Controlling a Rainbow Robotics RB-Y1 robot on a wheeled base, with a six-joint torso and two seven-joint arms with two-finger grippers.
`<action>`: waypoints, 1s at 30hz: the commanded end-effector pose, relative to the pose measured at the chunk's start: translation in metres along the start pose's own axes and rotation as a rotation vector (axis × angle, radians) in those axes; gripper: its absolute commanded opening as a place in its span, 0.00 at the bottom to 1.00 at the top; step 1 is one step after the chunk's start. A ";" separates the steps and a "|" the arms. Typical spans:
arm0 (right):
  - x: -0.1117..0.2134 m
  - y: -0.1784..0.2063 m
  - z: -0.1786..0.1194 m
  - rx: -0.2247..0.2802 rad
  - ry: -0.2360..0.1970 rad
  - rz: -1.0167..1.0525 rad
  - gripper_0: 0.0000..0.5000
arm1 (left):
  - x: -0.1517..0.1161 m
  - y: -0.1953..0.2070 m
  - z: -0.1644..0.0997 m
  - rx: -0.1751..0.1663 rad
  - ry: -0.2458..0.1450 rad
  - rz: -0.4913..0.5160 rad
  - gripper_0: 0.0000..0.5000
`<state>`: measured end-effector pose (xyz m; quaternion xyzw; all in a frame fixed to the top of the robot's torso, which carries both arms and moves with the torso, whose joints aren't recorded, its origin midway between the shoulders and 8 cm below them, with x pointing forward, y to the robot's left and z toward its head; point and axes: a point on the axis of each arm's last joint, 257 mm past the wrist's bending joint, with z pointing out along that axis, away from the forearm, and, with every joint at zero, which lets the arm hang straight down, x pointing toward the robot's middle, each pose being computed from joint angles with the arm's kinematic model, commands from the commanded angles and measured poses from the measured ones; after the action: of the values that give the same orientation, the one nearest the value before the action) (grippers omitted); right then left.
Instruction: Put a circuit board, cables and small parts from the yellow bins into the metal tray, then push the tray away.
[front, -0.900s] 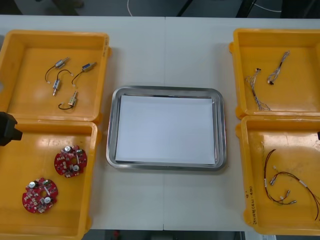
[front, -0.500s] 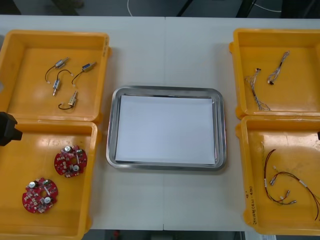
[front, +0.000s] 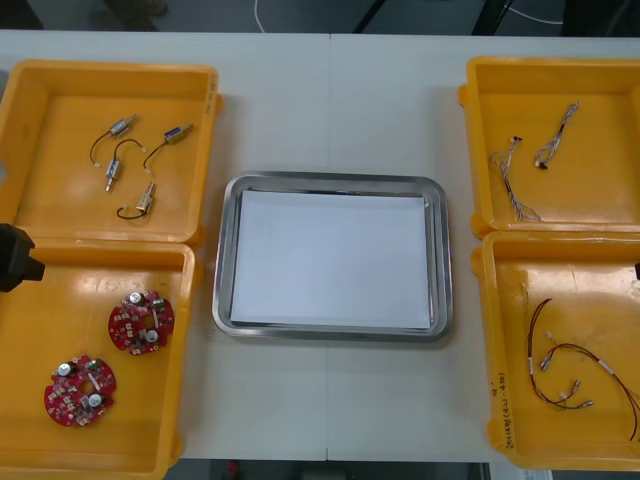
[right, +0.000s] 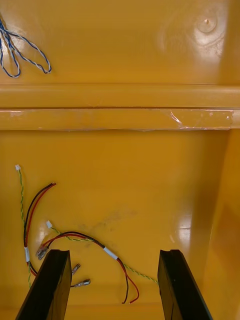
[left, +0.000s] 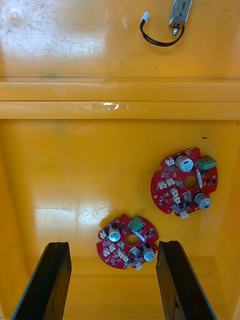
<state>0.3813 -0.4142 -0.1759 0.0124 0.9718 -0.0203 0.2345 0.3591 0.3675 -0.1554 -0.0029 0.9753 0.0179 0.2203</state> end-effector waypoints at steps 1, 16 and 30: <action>0.003 -0.005 -0.003 -0.006 -0.009 0.046 1.00 | -0.003 0.013 -0.013 -0.043 -0.020 0.082 1.00; 0.003 -0.005 -0.003 -0.006 -0.009 0.046 1.00 | -0.003 0.013 -0.013 -0.043 -0.020 0.082 1.00; 0.003 -0.005 -0.003 -0.006 -0.009 0.046 1.00 | -0.003 0.013 -0.013 -0.043 -0.020 0.082 1.00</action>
<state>0.3813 -0.4142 -0.1759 0.0124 0.9718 -0.0203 0.2345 0.3591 0.3675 -0.1554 -0.0029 0.9753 0.0179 0.2203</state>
